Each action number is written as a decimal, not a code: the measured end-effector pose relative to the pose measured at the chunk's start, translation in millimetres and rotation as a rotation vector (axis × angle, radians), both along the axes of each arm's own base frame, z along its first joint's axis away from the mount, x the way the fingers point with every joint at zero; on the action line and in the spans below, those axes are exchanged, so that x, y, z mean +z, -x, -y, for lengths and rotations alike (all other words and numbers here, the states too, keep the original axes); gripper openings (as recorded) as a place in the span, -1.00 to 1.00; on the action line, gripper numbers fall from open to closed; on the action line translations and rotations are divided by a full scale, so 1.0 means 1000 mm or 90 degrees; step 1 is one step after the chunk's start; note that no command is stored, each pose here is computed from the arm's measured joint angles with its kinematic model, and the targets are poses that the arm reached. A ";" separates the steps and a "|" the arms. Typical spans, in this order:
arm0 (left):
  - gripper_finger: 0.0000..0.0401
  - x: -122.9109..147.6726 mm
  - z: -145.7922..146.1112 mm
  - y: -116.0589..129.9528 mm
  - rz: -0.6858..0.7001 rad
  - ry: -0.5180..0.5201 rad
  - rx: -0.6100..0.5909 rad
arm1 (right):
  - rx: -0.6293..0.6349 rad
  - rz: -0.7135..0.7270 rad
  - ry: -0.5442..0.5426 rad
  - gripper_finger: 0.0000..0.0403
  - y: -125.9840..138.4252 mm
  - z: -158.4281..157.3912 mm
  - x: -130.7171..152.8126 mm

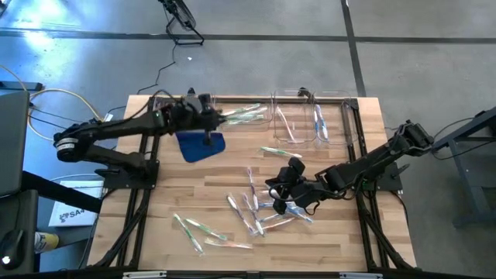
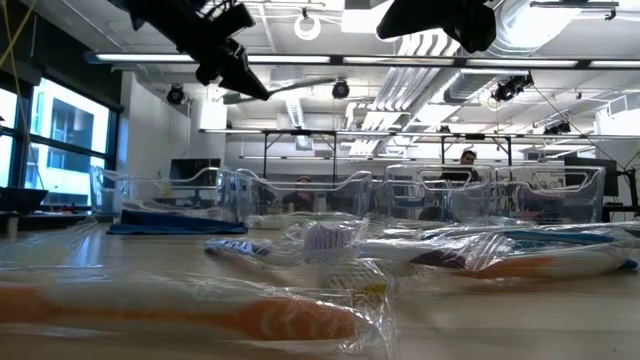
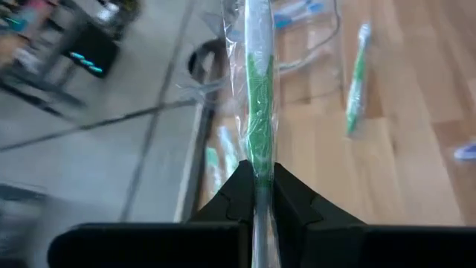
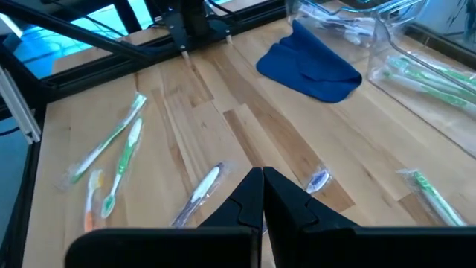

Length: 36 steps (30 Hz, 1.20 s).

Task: Pick & Place Toothbrushes
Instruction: Put the green toothbrush into the middle left transparent bin

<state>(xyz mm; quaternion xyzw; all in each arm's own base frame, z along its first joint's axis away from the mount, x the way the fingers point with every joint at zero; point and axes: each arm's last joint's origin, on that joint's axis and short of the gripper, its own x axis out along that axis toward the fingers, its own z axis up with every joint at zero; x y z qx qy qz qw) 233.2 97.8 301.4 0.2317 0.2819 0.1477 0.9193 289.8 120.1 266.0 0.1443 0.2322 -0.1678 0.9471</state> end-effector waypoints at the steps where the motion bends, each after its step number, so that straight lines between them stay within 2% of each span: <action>1: -0.91 0.000 -0.007 0.000 0.001 0.012 -0.002 | 0.001 0.000 0.003 -0.99 0.000 0.000 0.000; 4: -0.91 0.001 -0.025 -0.007 0.009 0.048 -0.003 | 0.006 -0.004 0.012 -0.99 0.000 0.000 0.000; 10: -0.91 -0.003 -0.058 -0.030 -0.010 0.080 0.015 | 0.012 -0.008 0.026 -0.99 0.000 0.001 0.000; 16: -0.91 -0.019 -0.089 -0.045 -0.040 0.171 0.081 | 0.013 -0.010 0.027 -0.99 0.000 0.001 0.000; 20: -0.91 -0.035 -0.106 -0.053 -0.038 0.223 0.084 | 0.013 -0.012 0.028 -0.99 0.000 0.001 -0.001; 25: -0.91 -0.055 -0.118 -0.061 -0.041 0.254 0.076 | 0.013 -0.014 0.029 -0.99 0.000 0.001 -0.001; 36: -0.91 -0.081 -0.125 -0.071 -0.066 0.271 0.080 | 0.012 -0.015 0.028 -0.98 0.000 0.001 -0.001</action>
